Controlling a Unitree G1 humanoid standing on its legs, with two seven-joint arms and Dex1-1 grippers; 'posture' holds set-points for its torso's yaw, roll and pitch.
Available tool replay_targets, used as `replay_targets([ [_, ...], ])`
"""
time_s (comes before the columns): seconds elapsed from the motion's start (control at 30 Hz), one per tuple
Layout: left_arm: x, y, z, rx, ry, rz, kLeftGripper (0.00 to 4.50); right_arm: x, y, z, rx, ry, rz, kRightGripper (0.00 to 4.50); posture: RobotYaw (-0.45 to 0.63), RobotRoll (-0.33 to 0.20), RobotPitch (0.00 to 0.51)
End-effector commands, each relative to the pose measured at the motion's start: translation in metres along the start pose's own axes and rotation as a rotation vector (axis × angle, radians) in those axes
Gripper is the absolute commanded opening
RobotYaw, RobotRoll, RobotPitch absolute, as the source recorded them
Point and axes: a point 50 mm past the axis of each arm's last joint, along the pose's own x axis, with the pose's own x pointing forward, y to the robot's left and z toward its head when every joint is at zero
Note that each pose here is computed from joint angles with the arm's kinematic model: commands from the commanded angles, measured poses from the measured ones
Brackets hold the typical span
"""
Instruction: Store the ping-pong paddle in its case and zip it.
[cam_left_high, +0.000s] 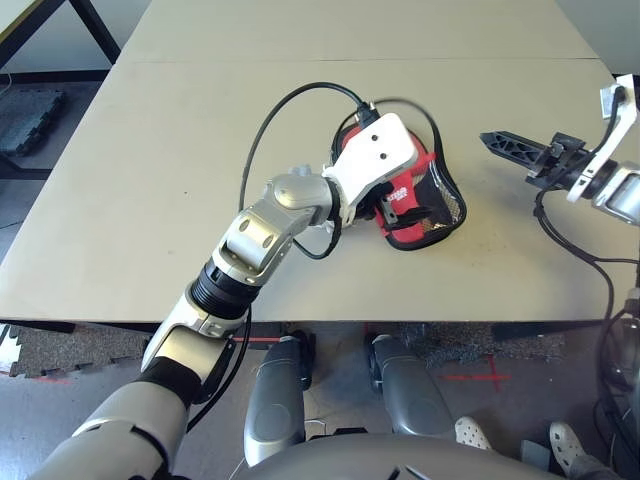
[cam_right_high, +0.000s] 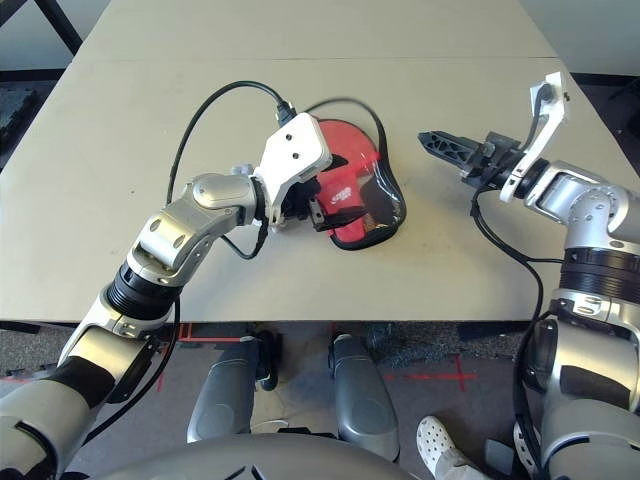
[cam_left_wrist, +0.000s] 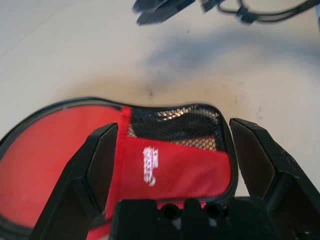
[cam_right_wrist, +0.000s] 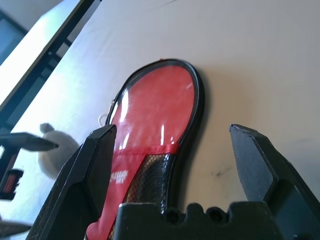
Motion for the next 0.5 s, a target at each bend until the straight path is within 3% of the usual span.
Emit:
replay_targets([
  [0.03,-0.014,0.013,-0.008,-0.003,0.028,0.055,4.5,-0.004,-0.004,-0.013,0.065,0.092,0.017,4.48,0.03,0.0,0.216],
  [0.5,-0.043,0.02,-0.017,0.014,0.081,0.058,4.5,0.01,0.005,-0.06,0.228,0.261,0.068,4.48,0.03,0.0,0.221],
])
